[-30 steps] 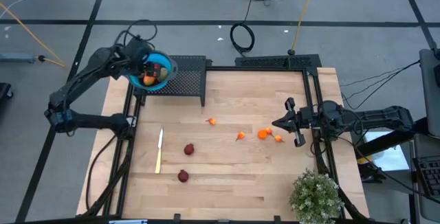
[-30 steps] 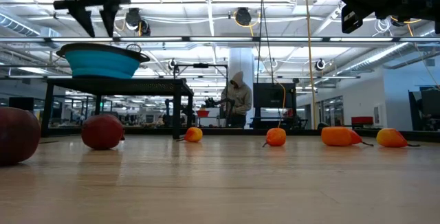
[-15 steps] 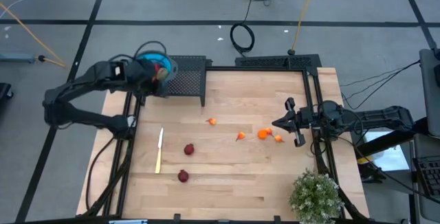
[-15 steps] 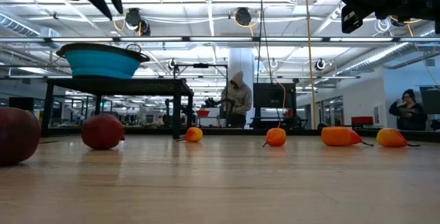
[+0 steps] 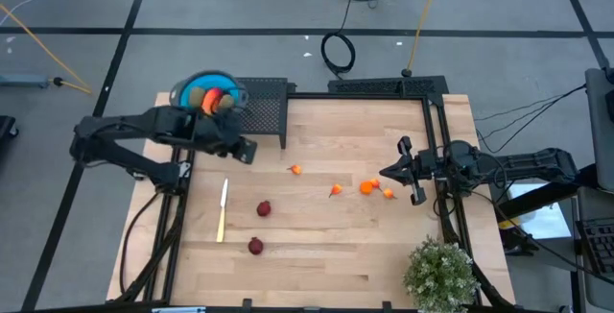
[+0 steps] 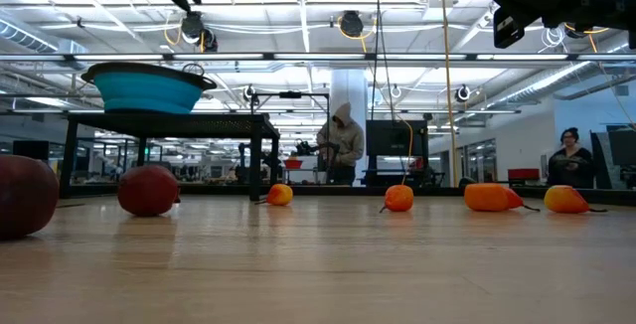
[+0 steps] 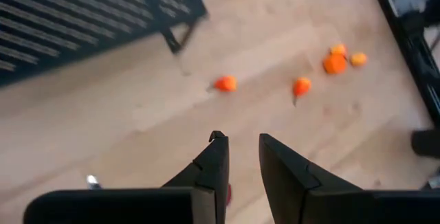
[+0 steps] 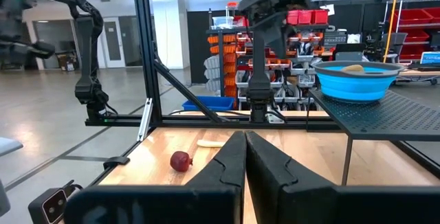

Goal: Pick & Place Fruit
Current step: Put the pomegranate into the blue strainer bowl on the shelf

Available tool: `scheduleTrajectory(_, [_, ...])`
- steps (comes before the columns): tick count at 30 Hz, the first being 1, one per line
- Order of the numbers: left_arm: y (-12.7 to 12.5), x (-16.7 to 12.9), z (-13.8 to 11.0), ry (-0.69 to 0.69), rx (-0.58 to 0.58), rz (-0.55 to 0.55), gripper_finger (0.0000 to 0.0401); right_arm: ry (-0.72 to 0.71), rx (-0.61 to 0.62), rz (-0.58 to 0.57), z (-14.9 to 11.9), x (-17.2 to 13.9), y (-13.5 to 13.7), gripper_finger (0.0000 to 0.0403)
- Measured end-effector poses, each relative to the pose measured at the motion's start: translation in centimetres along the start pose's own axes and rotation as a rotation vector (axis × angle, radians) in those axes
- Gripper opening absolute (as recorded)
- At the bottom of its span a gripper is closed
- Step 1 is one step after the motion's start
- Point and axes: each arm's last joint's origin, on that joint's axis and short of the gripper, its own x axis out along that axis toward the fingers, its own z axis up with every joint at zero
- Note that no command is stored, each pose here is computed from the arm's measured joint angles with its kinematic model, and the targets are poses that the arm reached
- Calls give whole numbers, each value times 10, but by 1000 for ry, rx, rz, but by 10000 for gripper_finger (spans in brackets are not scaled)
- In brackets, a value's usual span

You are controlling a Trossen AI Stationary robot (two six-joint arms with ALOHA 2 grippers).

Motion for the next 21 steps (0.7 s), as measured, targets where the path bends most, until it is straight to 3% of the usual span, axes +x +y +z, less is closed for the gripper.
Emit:
scheduleTrajectory(9, [-36, 25, -35, 132, 54, -44, 77, 3, 0, 0, 0, 0, 0, 4])
scheduleTrajectory(21, [-60, 55, -80, 262, -30, 51, 77, 4, 0, 4, 0, 0, 0, 4])
